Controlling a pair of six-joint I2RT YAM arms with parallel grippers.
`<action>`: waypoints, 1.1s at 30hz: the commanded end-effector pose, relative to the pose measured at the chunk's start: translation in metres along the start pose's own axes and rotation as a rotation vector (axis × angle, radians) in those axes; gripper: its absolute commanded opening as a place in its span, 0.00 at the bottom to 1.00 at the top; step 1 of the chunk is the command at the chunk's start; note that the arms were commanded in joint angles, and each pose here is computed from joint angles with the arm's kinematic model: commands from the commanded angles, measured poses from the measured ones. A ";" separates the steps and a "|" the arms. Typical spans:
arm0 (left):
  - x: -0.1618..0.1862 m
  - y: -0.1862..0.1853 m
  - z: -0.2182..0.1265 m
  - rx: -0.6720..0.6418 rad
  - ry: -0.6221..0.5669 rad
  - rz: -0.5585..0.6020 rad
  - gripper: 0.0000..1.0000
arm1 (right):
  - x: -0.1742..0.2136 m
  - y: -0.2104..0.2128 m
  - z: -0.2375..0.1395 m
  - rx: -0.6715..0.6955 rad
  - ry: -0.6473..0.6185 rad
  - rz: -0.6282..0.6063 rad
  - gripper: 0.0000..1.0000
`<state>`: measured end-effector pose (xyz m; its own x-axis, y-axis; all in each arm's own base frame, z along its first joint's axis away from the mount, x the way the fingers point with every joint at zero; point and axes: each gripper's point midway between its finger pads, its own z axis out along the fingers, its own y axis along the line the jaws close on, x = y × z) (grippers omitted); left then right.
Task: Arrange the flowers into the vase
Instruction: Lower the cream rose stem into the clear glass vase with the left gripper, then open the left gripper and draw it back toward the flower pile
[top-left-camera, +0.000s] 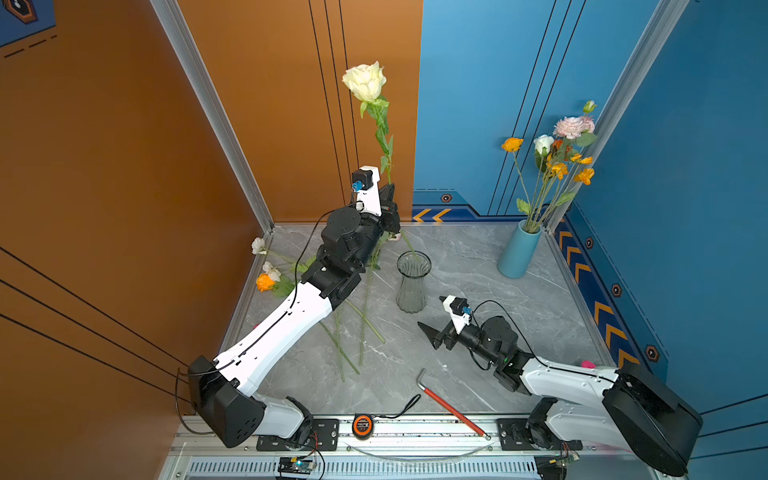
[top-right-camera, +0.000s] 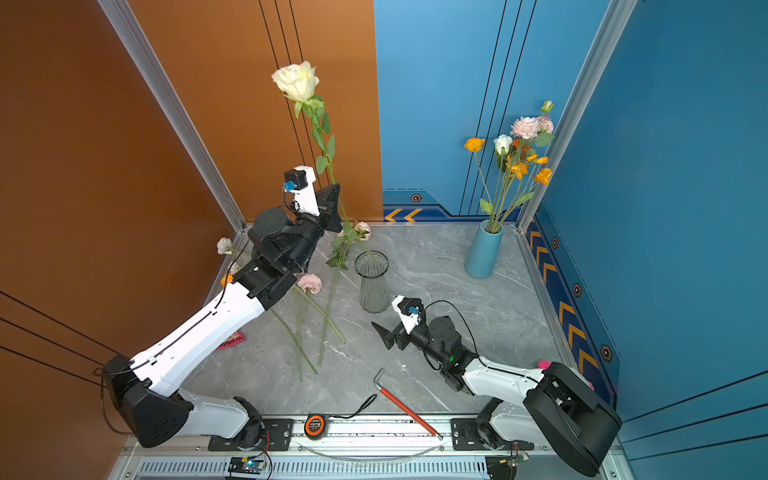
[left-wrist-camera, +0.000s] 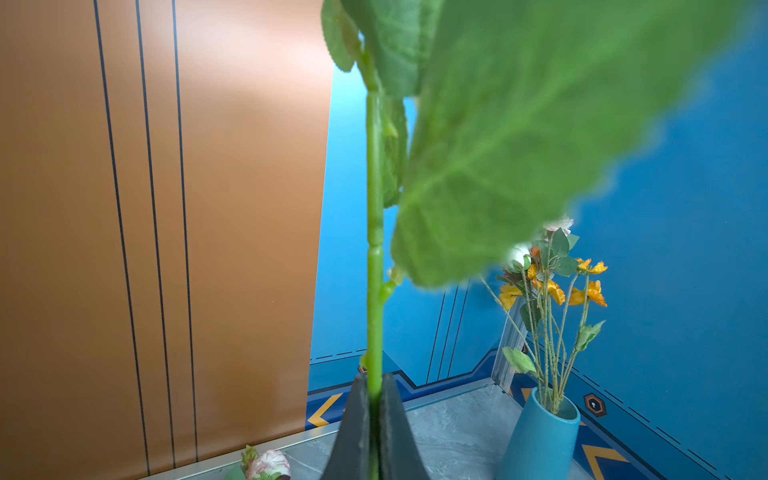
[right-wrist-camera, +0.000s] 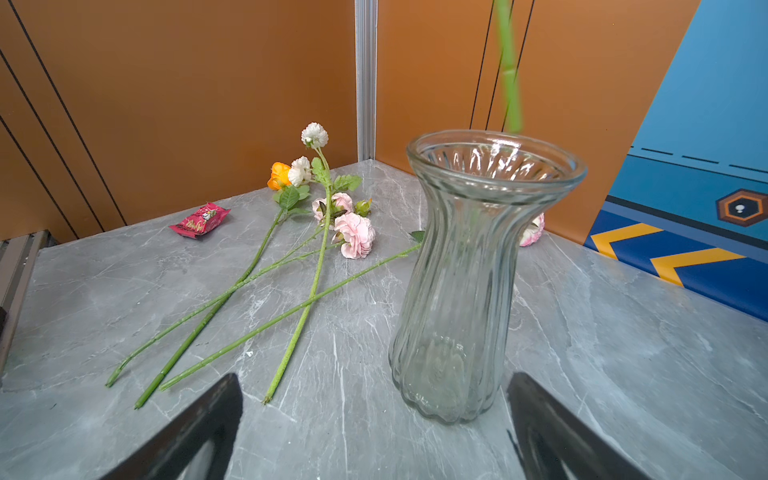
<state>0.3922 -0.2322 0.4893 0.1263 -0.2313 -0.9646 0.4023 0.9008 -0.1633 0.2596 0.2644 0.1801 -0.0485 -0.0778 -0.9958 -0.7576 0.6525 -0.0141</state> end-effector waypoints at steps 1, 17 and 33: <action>-0.012 -0.001 -0.004 0.020 -0.027 -0.015 0.00 | 0.001 0.001 0.000 -0.008 0.003 0.016 1.00; 0.154 -0.043 -0.005 0.306 0.233 -0.003 0.01 | 0.001 -0.001 -0.001 0.000 0.003 0.010 1.00; 0.222 -0.037 -0.023 0.300 0.342 0.011 0.20 | 0.002 0.000 0.000 0.000 0.009 0.009 1.00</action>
<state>0.3892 -0.3041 0.2771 -0.1659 -0.0387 -0.9854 0.6341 0.7611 -0.1366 0.2596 0.2643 0.1795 -0.0501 -0.0799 -0.9955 -0.7574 0.6528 -0.0142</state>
